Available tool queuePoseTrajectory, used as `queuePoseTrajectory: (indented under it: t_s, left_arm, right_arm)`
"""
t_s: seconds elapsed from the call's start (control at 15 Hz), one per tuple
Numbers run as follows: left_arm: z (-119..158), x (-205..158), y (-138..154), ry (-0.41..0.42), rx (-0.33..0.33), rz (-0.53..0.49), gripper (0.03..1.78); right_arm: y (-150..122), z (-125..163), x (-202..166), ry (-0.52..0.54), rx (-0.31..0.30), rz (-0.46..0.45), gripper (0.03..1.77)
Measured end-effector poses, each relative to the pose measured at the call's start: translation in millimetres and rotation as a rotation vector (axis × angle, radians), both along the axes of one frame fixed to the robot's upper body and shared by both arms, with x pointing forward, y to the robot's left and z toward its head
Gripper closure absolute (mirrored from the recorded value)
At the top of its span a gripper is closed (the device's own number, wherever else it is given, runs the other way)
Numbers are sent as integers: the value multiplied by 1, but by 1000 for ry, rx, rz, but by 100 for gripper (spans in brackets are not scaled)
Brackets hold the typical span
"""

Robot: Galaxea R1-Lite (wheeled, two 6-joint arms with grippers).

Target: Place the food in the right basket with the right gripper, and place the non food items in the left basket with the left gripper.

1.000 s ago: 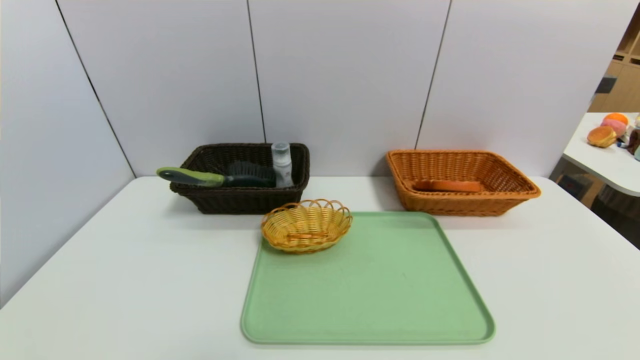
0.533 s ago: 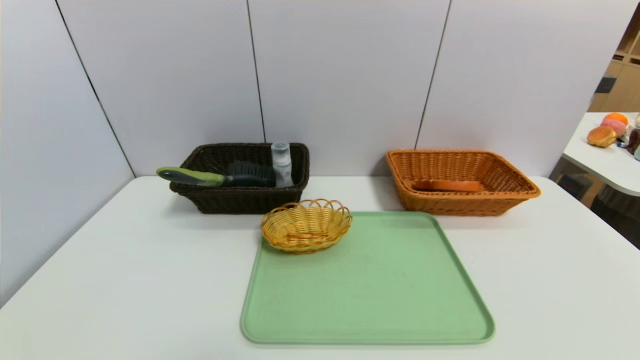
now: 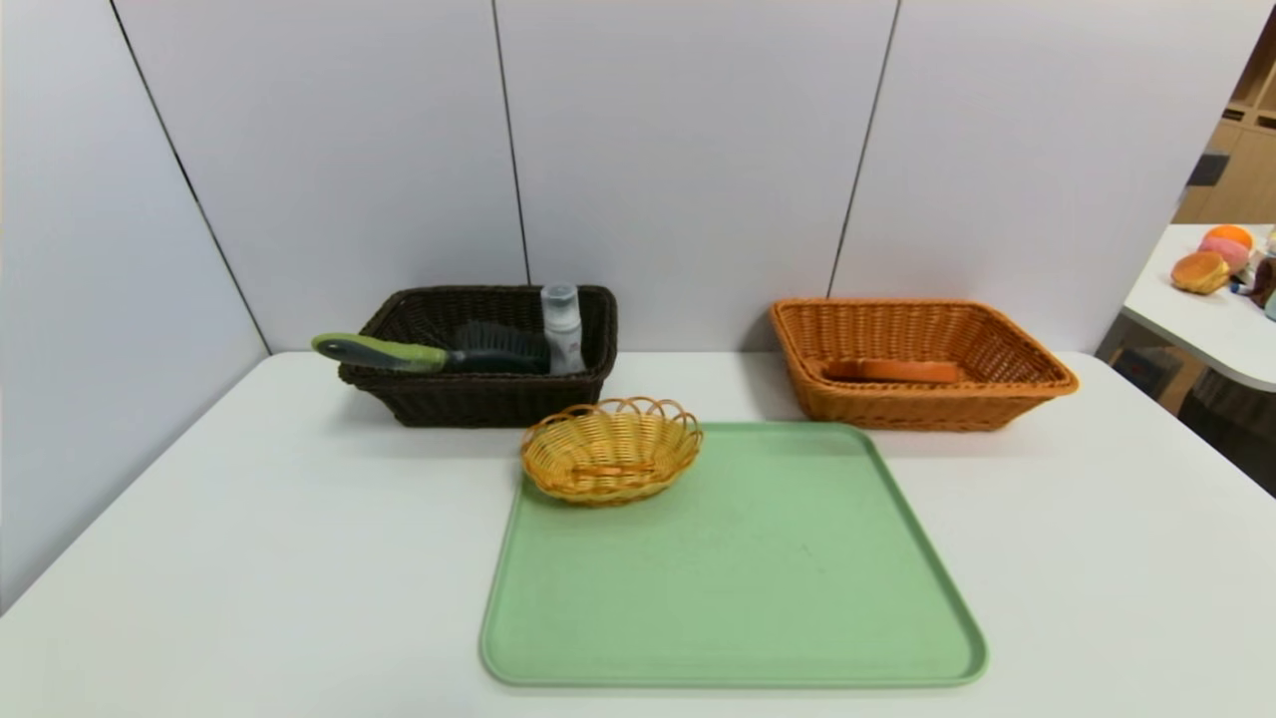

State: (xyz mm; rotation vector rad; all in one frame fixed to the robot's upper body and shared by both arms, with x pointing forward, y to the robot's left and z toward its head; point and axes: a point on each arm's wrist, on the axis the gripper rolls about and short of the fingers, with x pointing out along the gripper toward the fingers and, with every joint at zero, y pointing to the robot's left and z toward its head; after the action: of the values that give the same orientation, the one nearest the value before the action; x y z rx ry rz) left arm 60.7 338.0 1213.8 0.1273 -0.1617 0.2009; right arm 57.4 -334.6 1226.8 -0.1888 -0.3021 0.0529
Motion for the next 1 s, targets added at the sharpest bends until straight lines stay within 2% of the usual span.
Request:
queuePoseTrajectory:
  t_s: [0.13,0.4,0.47,0.67,1.0]
  left_arm:
    - [-6,4,-1,-37,22,-38,12]
    - [-25,8,-5,118,33,-209,12]
    - [-30,8,-5,162,28,-228,12]
    - [-32,8,-5,176,-22,-241,12]
    - [-32,8,-5,178,-43,-238,12]
  right_arm:
    - [0,-7,4,-38,-16,14,10]
    - [0,-32,11,176,2,3,10]
    - [0,-35,11,202,11,-4,10]
    - [-1,-44,12,298,52,-18,10]
    - [-1,-45,12,308,141,-32,10]
